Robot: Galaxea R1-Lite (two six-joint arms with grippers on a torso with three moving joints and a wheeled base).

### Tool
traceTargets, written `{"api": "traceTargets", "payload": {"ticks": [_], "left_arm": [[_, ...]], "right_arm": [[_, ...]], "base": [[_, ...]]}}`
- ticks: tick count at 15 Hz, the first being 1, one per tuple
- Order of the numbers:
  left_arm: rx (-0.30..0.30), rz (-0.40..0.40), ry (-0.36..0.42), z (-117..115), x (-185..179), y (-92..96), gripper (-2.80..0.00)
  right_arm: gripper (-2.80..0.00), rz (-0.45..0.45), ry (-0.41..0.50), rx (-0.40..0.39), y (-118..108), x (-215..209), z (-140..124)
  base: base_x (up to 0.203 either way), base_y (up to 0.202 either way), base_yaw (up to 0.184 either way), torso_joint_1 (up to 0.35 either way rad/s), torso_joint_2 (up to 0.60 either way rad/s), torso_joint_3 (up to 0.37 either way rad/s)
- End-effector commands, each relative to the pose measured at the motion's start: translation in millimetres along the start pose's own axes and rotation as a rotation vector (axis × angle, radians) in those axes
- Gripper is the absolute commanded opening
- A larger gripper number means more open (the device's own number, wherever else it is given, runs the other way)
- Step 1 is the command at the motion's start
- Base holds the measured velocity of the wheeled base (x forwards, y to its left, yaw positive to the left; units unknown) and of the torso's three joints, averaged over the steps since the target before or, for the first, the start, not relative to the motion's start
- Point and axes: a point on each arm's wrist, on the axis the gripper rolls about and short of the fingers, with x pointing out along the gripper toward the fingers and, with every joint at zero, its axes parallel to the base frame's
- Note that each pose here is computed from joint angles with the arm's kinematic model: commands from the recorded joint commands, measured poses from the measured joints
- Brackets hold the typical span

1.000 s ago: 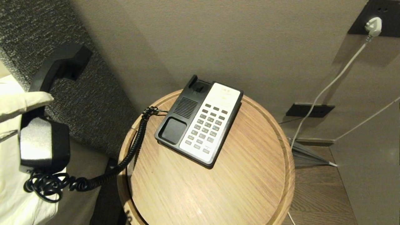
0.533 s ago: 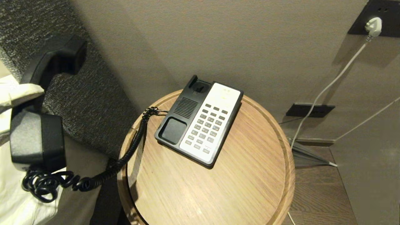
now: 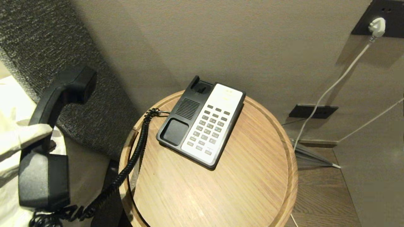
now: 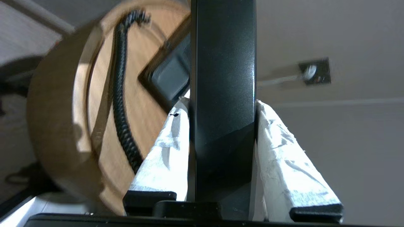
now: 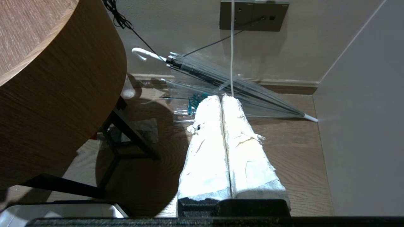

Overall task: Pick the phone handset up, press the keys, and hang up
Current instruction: Dial the number

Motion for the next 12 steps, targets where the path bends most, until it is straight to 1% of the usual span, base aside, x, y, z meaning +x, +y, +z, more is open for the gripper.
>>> {"api": "traceTargets", "payload": {"ticks": [1,2,9,10,12], "left_arm": [[-0.006,-0.025,-0.005,-2,-5,3.0,-2.8],[-0.006,-0.033,-0.009,-1,-5,1.6,-2.8],[0.002,-0.051,-0.023,1,-10,-1.8,-2.8],[0.002,-0.056,-0.025,1,-11,-2.0,-2.8],[0.002,-0.053,-0.023,0,-12,-0.1,-2.8]], "right_arm": [[-2.8,0.0,0.021,0.0,0,1,-6],[-2.8,0.006,0.022,-0.009,0,1,-6],[-2.8,-0.002,0.019,-0.007,0,1,-6],[-2.8,-0.004,0.006,-0.005,0,0,-2],[-2.8,-0.005,-0.034,-0.002,0,-6,17]], "base": [[0.0,0.0,0.0,0.0,0.0,0.0],[0.0,0.0,0.0,0.0,0.0,0.0],[0.0,0.0,0.0,0.0,0.0,0.0],[0.0,0.0,0.0,0.0,0.0,0.0],[0.0,0.0,0.0,0.0,0.0,0.0]]}}
